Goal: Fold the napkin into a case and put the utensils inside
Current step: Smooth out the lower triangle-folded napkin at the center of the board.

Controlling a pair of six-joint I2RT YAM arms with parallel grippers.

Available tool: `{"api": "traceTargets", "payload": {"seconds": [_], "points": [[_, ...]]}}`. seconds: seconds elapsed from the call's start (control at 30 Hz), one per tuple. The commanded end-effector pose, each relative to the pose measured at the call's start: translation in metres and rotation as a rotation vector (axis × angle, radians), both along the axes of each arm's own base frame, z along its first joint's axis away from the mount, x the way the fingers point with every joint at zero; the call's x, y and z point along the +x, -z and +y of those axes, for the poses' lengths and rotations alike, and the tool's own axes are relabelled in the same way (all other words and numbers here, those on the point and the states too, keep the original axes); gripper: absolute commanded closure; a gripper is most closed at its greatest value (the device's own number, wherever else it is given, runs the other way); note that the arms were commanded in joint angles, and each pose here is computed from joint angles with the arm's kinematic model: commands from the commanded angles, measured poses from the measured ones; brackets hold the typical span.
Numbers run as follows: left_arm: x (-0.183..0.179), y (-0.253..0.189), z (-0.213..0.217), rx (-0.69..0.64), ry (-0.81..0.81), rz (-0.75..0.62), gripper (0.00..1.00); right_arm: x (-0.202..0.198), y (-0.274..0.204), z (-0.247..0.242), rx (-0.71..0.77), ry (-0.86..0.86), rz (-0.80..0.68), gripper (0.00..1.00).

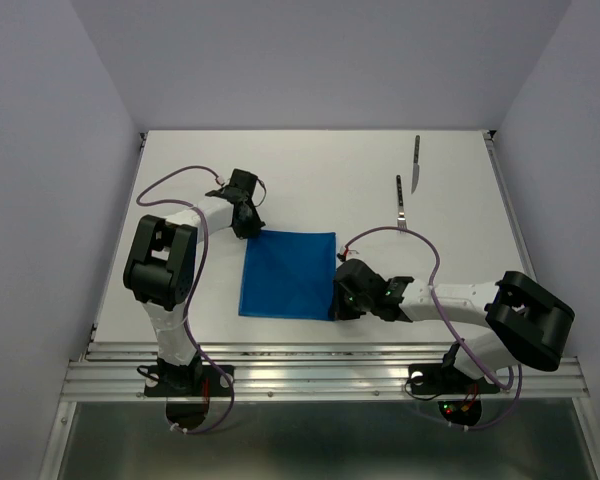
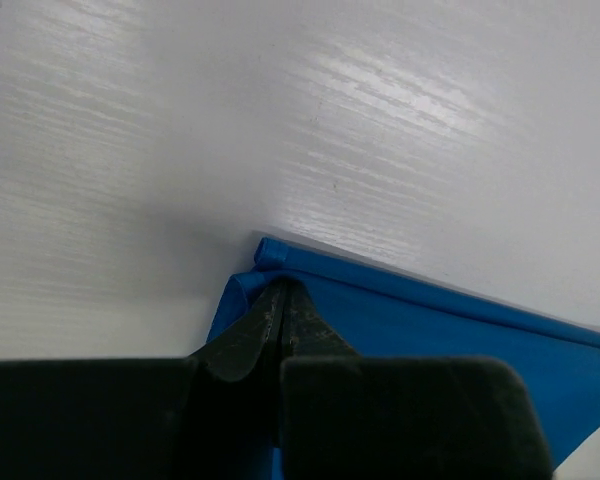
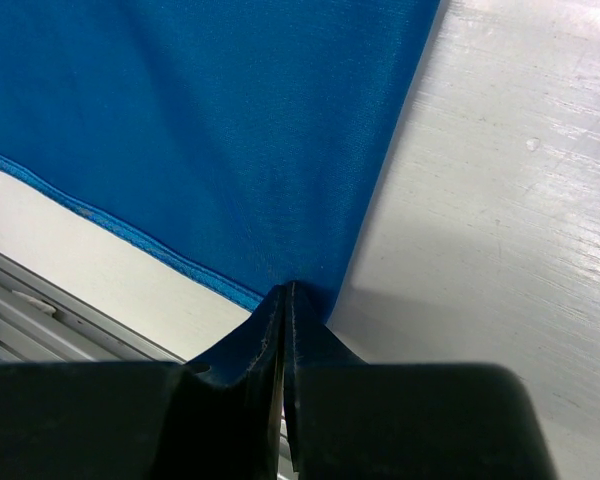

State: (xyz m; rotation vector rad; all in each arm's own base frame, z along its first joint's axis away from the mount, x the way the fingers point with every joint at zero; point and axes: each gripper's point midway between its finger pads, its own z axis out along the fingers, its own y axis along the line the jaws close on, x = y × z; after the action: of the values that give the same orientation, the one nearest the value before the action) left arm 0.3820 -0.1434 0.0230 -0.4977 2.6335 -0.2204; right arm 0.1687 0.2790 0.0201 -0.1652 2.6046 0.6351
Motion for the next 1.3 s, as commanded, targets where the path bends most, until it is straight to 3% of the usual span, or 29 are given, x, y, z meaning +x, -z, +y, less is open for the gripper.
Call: {"api": "traceTargets", "payload": {"seconds": [0.0,0.2,0.57,1.03,1.27], "points": [[0.013,-0.002,0.002,0.009,-0.01,-0.029,0.92,-0.002,0.02,-0.021,-0.11,0.031,0.006,0.96],[0.014,-0.003,0.001,0.005,-0.013,-0.03,0.93,0.0,0.021,-0.028,-0.13,0.051,-0.006,0.96],[0.019,-0.05,0.013,0.012,-0.069,-0.151,0.92,0.0,0.018,-0.029,-0.123,0.06,-0.01,0.95],[0.013,-0.002,0.011,0.027,-0.063,-0.051,0.93,0.003,0.019,-0.034,-0.145,0.081,-0.029,0.94],[0.016,-0.001,0.012,0.032,-0.067,-0.051,0.93,0.013,0.019,-0.049,-0.205,0.12,-0.086,0.92]]}}
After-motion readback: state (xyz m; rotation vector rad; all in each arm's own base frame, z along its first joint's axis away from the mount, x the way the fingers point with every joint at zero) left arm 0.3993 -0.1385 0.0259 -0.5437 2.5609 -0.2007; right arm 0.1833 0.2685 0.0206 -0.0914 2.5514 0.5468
